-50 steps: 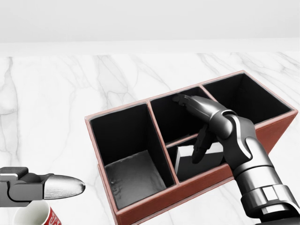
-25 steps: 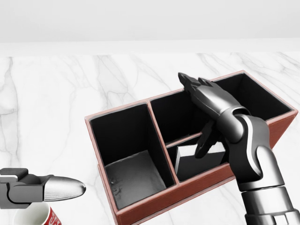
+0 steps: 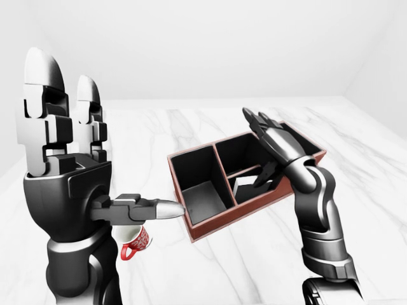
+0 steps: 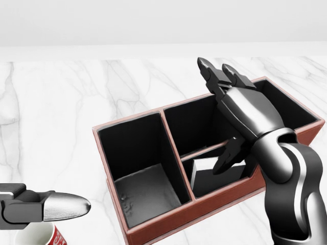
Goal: Pick up the book and place it in the back compartment of the caddy.
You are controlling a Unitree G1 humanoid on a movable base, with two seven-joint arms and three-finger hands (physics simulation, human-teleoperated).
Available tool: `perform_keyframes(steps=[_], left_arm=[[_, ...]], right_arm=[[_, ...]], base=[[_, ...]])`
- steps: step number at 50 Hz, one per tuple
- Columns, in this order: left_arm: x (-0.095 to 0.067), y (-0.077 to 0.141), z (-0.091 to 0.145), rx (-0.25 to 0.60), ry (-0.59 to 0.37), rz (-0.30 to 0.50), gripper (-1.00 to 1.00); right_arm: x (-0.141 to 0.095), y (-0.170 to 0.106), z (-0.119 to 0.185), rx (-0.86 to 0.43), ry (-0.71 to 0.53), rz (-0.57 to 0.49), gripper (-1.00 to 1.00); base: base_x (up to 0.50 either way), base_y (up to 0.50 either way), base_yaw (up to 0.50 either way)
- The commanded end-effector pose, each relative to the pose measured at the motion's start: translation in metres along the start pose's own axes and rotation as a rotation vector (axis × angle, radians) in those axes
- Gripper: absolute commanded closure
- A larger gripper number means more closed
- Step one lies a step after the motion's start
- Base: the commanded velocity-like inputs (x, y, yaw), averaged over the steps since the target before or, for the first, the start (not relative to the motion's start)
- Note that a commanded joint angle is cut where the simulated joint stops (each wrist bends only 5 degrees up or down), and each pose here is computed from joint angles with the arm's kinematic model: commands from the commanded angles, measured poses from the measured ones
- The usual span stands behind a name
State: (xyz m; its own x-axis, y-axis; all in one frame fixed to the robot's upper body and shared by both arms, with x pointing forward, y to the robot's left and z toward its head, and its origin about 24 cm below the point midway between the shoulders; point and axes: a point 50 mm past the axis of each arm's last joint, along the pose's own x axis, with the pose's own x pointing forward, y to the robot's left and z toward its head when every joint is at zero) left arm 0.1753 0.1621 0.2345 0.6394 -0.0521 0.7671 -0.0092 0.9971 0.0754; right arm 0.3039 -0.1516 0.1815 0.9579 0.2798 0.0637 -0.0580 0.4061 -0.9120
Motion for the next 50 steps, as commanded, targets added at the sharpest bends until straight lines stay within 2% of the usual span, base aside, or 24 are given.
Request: perform_keyframes(steps=[1, 11, 28, 50], left_arm=[[0.0, 0.0, 0.0, -0.001, -0.001, 0.001, -1.0], [0.0, 0.0, 0.006, -0.004, -0.026, 0.004, -1.0], [0.002, 0.001, 0.01, -0.01, -0.051, 0.008, -1.0], [0.002, 0.002, 0.011, -0.024, -0.06, 0.018, -1.0]], right_arm=[[-0.024, -0.011, 0.013, 0.009, -0.058, -0.089, -1.0], [-0.054, -0.024, 0.034, 0.017, -0.151, -0.191, -1.0], [-0.087, -0.053, 0.066, -0.022, -0.312, -0.353, -1.0], [-0.117, -0.071, 0.097, -0.078, -0.53, -0.448, -1.0]], base=[[0.0, 0.0, 0.0], [0.0, 0.0, 0.0], [0.0, 0.0, 0.0], [0.0, 0.0, 0.0]])
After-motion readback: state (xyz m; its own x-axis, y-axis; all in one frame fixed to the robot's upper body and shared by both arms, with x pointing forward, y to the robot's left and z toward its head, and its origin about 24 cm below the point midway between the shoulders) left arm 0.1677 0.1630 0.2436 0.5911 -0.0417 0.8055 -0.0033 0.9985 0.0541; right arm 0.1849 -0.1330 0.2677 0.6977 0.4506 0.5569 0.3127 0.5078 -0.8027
